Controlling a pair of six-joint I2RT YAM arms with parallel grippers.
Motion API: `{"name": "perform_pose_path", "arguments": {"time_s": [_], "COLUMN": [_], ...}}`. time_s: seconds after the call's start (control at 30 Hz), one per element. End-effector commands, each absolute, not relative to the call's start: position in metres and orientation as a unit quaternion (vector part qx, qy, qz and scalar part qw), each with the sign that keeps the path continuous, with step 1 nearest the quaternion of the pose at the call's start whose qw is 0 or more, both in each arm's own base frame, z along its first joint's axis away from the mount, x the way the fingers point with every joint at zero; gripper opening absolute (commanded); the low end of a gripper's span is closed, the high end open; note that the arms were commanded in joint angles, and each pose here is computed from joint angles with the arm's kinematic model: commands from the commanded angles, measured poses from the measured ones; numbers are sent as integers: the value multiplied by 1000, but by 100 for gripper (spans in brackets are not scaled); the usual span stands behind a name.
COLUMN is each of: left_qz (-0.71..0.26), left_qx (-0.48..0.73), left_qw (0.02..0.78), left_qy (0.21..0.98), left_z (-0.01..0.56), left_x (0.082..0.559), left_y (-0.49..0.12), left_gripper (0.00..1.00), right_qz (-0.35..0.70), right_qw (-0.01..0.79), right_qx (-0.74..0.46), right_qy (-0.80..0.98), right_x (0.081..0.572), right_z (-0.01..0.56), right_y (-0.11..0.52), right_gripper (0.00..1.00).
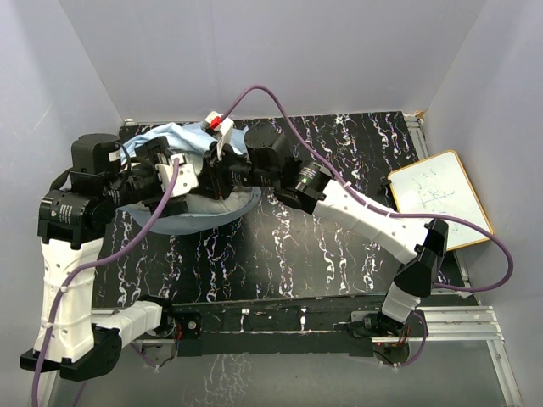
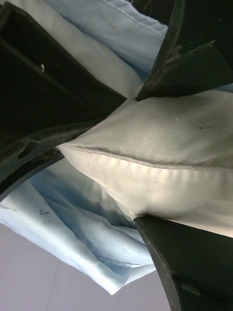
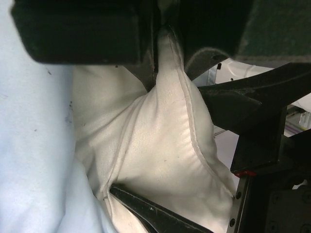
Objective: Remove the pillowcase from the pillow
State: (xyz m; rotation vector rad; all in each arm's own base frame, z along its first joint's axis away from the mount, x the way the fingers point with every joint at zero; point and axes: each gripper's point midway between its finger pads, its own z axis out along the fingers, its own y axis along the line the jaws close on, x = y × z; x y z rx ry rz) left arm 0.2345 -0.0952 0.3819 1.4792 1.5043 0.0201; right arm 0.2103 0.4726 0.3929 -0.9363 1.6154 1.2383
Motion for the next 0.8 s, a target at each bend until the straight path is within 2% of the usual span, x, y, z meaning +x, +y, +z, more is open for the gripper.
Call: {"name": "perform_pose_path", "arguments": {"time_s": [0.0, 0.07, 0.13, 0.2, 0.23, 0.27, 0.3, 0.5, 0.63, 0.77], "left_qz": [1, -28, -38, -39, -38, -36, -27, 24, 42, 31], "left_qx": [628, 626, 620, 619, 619, 614, 602, 574, 569, 564], "left_qw": [456, 425, 411, 405, 403, 401, 411, 459, 485, 503], "left_qy": [630, 653, 667, 671, 673, 679, 684, 678, 663, 654], "left_z": [365, 349, 339, 334, 333, 332, 337, 374, 400, 418], "left_x": [232, 227, 226, 226, 226, 228, 233, 243, 240, 233], "left_y": [-91, -92, -91, -91, -90, -88, -87, -78, -76, -81], "left_gripper": [97, 93, 80, 49, 26, 2, 0, 0, 0, 0], "right_qz": [578, 585, 593, 597, 597, 596, 595, 552, 522, 515], "right_qw": [478, 481, 481, 481, 481, 485, 486, 526, 546, 537], "right_qx": [-399, -395, -397, -397, -393, -384, -373, -268, -211, -198], "right_qy": [528, 519, 509, 505, 507, 512, 520, 589, 621, 638], "right_x": [160, 157, 152, 150, 151, 154, 159, 210, 225, 226], "right_z": [488, 495, 502, 505, 506, 506, 505, 481, 458, 439], "right_y": [453, 450, 448, 445, 444, 440, 435, 370, 319, 307], "right_gripper": [8, 8, 8, 8, 8, 14, 19, 46, 56, 56]}}
